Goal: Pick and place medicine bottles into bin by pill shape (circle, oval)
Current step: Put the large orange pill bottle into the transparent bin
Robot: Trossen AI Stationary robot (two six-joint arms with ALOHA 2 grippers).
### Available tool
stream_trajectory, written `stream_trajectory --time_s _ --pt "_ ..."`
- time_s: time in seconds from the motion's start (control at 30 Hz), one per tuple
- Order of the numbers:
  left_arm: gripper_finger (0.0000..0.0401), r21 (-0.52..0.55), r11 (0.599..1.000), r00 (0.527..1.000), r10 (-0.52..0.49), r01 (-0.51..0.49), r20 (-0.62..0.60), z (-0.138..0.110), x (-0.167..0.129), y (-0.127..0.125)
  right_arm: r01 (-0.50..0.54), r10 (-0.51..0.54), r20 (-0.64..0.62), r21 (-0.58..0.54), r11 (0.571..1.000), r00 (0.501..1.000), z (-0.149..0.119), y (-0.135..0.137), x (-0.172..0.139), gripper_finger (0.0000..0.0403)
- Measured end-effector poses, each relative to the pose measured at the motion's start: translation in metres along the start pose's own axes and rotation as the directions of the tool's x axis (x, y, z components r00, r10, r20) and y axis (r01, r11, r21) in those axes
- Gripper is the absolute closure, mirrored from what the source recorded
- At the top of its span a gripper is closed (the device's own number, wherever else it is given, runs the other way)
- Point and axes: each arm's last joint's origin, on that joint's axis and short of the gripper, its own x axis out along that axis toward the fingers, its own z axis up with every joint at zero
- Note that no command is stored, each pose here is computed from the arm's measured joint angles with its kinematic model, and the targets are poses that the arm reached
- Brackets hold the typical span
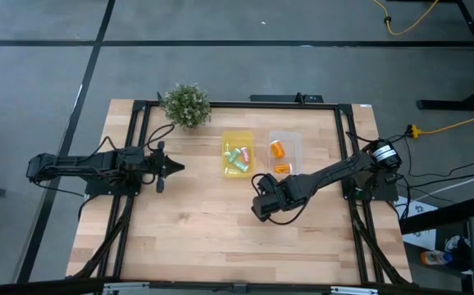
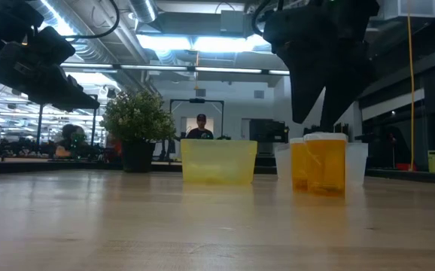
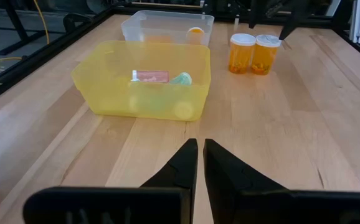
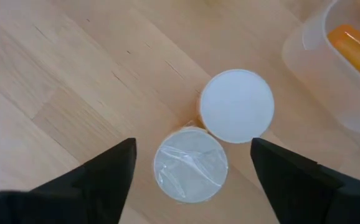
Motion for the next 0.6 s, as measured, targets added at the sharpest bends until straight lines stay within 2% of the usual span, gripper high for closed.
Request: stream_trajectory --time_s 0.17,0.27,0.43,0.6 --pt "0.0378 0.000 1.000 1.000 0.000 0.000 0.001 0.000 0.000 0.000 -0.016 0.016 0.003 0.000 1.000 1.000 -0.004 0.003 -0.001 0.0072" --pt "0.0378 0.000 1.000 1.000 0.000 0.000 0.001 0.000 0.000 0.000 -0.030 0.032 -0.053 0.048 0.998 0.998 -0.006 0.003 -0.001 0.0074" --pt "0.0378 0.000 1.000 1.000 0.000 0.000 0.001 0.000 0.000 0.000 0.045 -0.040 -0.072 0.066 0.997 0.997 -0.012 0.004 0.011 0.0075" --pt "0.0378 0.000 1.000 1.000 0.000 0.000 0.001 0.000 0.000 0.000 0.058 -0.054 -0.061 0.062 0.996 0.997 -0.013 0.010 0.027 0.0076"
